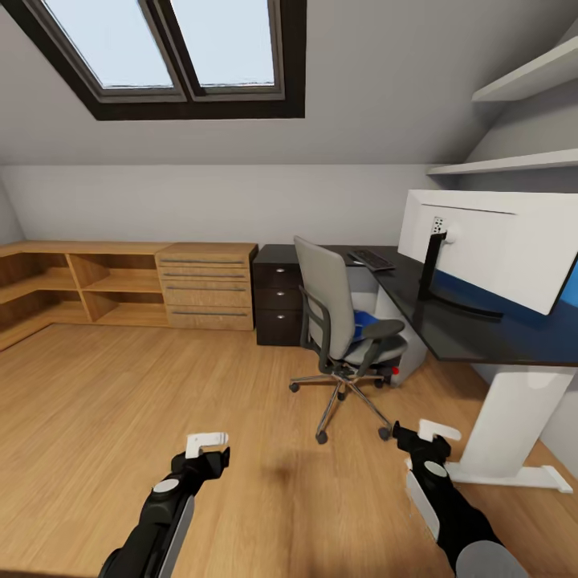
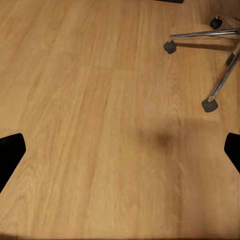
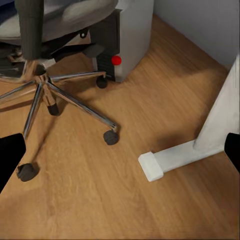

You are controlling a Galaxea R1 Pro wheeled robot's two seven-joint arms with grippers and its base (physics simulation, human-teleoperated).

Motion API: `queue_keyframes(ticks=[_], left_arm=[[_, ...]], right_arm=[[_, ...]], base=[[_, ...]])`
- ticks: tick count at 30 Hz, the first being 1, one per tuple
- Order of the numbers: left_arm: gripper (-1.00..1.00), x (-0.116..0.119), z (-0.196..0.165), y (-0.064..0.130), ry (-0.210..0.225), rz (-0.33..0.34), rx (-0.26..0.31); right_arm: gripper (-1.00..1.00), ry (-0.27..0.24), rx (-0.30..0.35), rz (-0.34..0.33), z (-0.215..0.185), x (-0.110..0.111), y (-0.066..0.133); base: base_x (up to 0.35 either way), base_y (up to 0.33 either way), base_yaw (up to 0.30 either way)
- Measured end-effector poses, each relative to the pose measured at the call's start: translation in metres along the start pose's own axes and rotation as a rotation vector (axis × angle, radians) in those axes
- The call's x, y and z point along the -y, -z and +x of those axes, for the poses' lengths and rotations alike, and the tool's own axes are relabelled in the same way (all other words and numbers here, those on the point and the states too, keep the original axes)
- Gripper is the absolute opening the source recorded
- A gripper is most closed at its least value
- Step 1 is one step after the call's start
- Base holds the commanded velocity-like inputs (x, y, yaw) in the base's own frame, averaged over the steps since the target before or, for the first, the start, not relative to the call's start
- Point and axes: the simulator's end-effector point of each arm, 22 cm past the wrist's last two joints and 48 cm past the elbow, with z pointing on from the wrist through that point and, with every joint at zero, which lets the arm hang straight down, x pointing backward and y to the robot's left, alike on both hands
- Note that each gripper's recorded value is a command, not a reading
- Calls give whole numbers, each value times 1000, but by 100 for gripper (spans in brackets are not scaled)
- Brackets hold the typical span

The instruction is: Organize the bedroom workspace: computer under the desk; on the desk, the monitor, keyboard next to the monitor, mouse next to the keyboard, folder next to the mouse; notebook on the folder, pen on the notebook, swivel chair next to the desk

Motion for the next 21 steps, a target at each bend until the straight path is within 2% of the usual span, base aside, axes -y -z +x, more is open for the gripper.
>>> queue_keyframes(ticks=[3, 12, 15, 19, 20, 21], left_arm=[[100, 3, 3, 1, -9, 5, -4], [100, 4, 5, 1, -12, 7, -7], [100, 4, 5, 1, -13, 7, -6], [100, 4, 5, 1, -14, 7, -6], [100, 4, 5, 1, -13, 7, -6], [100, 4, 5, 1, -13, 7, -6]], right_arm=[[100, 16, -22, 20, 6, 11, -6], [100, 23, -29, 27, 8, 14, -9], [100, 16, 1, 26, 2, 14, -9], [100, -5, 72, 27, -12, 14, -8], [100, -19, 118, 26, -21, 14, -7], [100, -23, 130, 26, -23, 14, -7]], base=[[233, -75, 0], [126, -27, 0], [190, -3, 0], [102, 0, 0], [233, 0, 0], [228, 0, 0]])
